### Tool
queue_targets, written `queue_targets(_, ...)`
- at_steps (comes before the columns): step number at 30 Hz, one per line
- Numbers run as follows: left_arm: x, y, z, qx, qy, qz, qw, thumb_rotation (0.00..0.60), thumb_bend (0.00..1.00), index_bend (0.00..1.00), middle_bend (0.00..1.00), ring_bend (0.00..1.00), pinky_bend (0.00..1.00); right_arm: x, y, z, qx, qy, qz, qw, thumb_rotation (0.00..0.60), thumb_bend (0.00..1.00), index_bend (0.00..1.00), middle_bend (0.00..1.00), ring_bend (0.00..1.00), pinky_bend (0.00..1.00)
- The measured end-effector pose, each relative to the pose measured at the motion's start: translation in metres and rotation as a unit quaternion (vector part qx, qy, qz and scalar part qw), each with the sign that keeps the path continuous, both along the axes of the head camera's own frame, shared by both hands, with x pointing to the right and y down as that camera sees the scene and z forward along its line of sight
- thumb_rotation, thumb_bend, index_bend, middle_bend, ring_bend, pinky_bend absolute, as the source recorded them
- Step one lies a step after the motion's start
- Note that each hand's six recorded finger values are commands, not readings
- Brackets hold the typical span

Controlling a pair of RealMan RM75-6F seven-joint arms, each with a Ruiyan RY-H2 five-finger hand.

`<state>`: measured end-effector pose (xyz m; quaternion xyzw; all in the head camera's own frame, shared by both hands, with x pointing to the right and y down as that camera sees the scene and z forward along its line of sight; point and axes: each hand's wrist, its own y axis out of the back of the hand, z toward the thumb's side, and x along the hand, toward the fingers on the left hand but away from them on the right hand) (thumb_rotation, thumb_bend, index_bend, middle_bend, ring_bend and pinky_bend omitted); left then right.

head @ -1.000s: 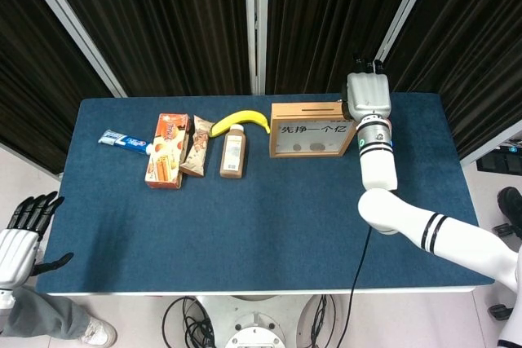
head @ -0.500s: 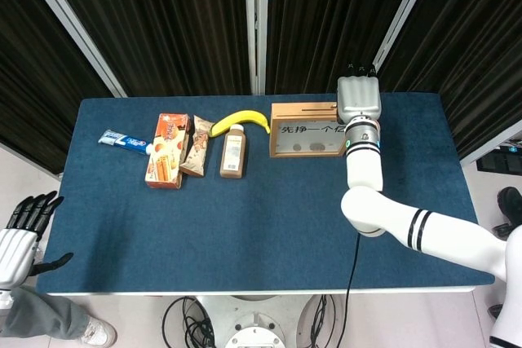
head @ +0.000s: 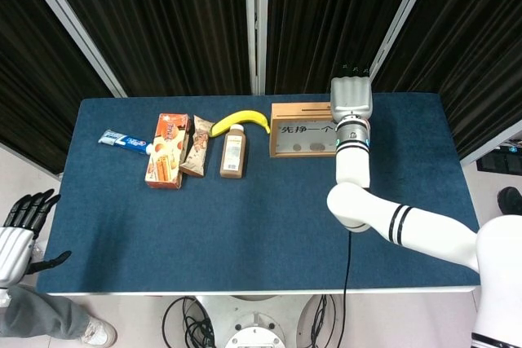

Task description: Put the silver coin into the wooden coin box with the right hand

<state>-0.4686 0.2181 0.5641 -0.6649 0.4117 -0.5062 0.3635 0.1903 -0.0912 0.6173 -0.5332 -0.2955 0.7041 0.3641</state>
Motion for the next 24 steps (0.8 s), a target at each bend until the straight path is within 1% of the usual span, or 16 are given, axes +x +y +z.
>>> queue_targets(11, -0.003, -0.003, -0.002, 0.002, 0.002, -0.003, 1.0, 0.6, 0.12, 0.02, 0.0, 0.0, 0.0, -0.005, -0.001, 0.009, -0.003, 0.009, -0.002, 1.0, 0.6, 0.38, 0.85, 0.03, 0.0, 0.0)
queue_targets(24, -0.003, -0.005, -0.003, 0.004, 0.002, -0.003, 1.0, 0.6, 0.12, 0.02, 0.0, 0.0, 0.0, -0.007, 0.0, 0.012, -0.007, 0.013, -0.007, 0.9999, 0.6, 0.38, 0.85, 0.03, 0.0, 0.0)
